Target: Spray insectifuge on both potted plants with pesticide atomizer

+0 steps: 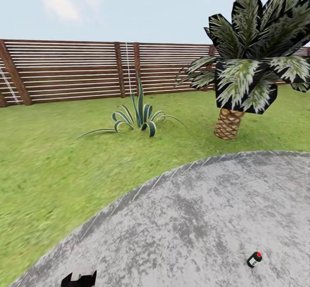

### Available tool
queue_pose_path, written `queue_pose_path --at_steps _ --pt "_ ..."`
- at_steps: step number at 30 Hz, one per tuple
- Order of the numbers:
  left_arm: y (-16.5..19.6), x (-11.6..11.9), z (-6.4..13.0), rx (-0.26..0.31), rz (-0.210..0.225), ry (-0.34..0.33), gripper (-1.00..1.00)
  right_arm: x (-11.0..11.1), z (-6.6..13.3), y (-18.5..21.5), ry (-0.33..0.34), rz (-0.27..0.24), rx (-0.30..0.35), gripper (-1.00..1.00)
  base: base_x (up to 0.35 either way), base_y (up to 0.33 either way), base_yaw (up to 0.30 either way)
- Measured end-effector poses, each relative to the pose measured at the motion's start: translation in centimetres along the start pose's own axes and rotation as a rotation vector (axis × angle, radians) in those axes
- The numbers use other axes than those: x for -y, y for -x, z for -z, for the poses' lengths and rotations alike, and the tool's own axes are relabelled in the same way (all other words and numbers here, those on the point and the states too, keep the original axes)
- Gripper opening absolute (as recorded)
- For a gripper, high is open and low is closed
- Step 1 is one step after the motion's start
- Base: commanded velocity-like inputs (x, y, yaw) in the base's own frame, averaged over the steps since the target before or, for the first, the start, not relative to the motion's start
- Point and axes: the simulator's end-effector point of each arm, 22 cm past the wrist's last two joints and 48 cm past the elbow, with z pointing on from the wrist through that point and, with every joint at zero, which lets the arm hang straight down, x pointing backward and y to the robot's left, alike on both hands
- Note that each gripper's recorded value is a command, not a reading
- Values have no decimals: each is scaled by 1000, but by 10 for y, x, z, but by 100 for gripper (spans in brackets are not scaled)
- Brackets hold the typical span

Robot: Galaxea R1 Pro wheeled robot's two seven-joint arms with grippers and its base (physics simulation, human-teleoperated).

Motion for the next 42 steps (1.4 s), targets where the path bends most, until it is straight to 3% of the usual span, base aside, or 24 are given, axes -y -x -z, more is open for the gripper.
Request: queue_pose_path --at_steps 42 --pt "0 0 0 1 0 0 100 0 0 -1 0 0 -2 100 293 157 -295"
